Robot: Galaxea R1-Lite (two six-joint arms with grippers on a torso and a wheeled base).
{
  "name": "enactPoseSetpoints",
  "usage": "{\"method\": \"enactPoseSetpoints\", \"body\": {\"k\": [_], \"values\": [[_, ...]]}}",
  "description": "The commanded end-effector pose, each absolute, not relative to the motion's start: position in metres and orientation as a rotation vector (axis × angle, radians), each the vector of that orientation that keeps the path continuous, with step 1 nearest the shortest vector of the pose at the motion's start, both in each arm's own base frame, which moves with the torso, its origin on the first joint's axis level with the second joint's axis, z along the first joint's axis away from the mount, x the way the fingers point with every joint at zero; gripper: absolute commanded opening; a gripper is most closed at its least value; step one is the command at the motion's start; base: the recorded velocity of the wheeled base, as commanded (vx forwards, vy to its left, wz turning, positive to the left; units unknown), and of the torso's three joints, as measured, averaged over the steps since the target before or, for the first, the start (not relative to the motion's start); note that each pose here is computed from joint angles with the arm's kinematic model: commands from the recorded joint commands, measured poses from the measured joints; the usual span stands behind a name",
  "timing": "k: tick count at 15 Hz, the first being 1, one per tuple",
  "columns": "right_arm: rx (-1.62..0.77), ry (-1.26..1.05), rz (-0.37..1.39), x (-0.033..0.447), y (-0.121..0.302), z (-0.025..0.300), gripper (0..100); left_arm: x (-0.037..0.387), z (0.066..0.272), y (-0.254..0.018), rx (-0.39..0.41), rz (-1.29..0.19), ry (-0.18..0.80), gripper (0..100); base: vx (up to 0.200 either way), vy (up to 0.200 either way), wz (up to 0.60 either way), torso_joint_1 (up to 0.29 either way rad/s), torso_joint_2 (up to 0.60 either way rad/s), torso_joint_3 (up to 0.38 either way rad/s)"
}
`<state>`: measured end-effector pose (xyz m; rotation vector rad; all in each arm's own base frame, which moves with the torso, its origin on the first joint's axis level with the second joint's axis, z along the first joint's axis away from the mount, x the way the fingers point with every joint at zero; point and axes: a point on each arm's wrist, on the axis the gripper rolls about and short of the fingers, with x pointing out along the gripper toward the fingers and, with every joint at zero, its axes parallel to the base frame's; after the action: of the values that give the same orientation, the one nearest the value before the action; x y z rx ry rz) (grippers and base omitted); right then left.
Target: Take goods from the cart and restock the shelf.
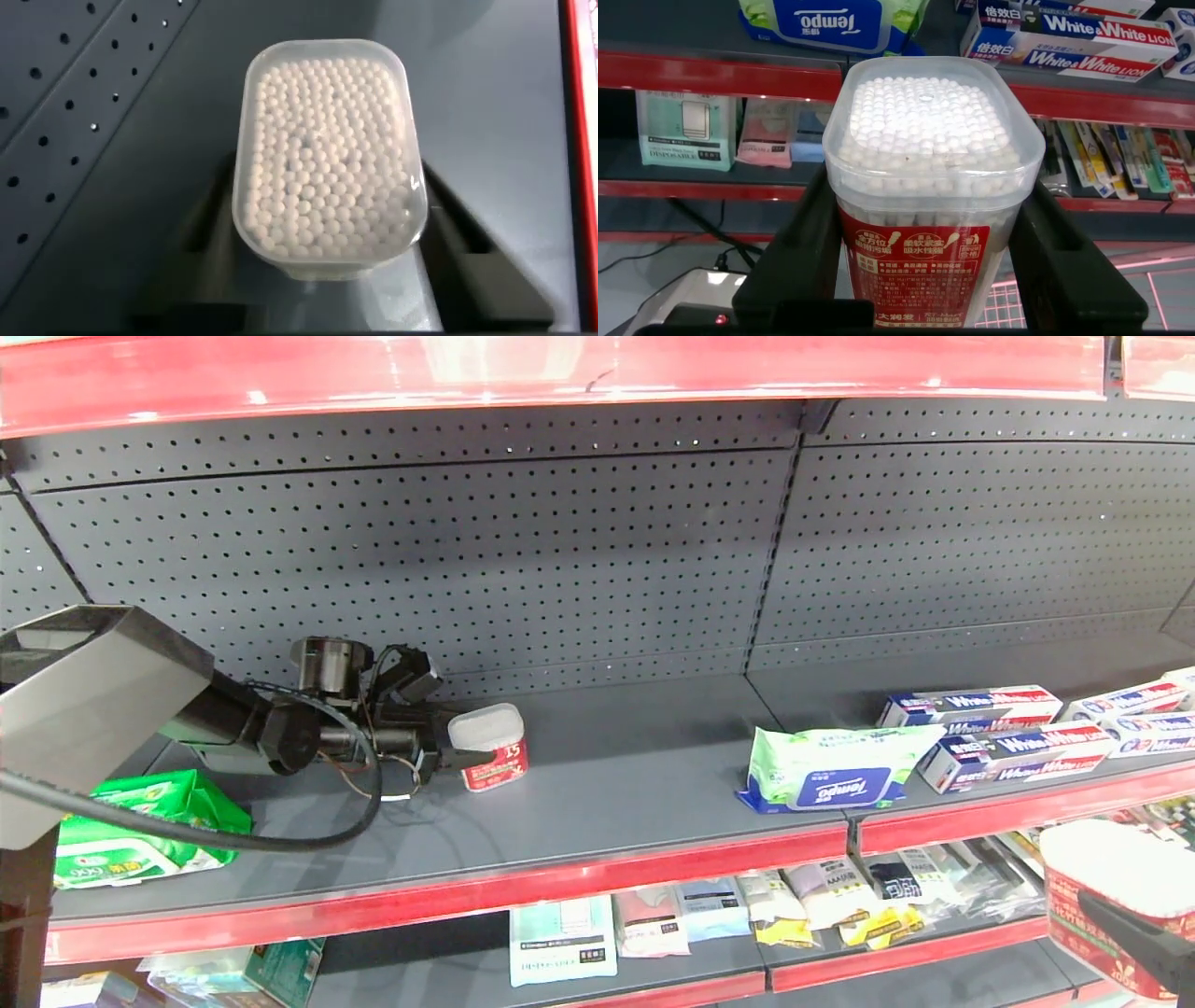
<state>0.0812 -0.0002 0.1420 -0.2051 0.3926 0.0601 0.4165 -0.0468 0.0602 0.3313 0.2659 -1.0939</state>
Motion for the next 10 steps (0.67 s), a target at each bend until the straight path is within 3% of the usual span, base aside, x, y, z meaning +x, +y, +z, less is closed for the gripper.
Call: {"method": "enactPoseSetpoints", "body": {"k": [1,6,10], "values": [[-0.206,0.394,0.061,0.081,0.000,0.142,0,0.416,0.060,-0.047,0.329,-1.095,0.267,0,0.000,0.000,0.00,0.000,0.00,0.000],[-0.205,0.392,0.059,0.081,0.000,0.142,0,0.407,0.066,-0.044,0.288,-1.164,0.235,0,0.000,0.000,0.00,0.000,0.00,0.000],[-0.205,0.391,0.059,0.081,0.000,0.143,0,0.385,0.071,-0.027,0.278,-1.139,0.253,0,0.000,0.000,0.00,0.000,0.00,0.000]]}}
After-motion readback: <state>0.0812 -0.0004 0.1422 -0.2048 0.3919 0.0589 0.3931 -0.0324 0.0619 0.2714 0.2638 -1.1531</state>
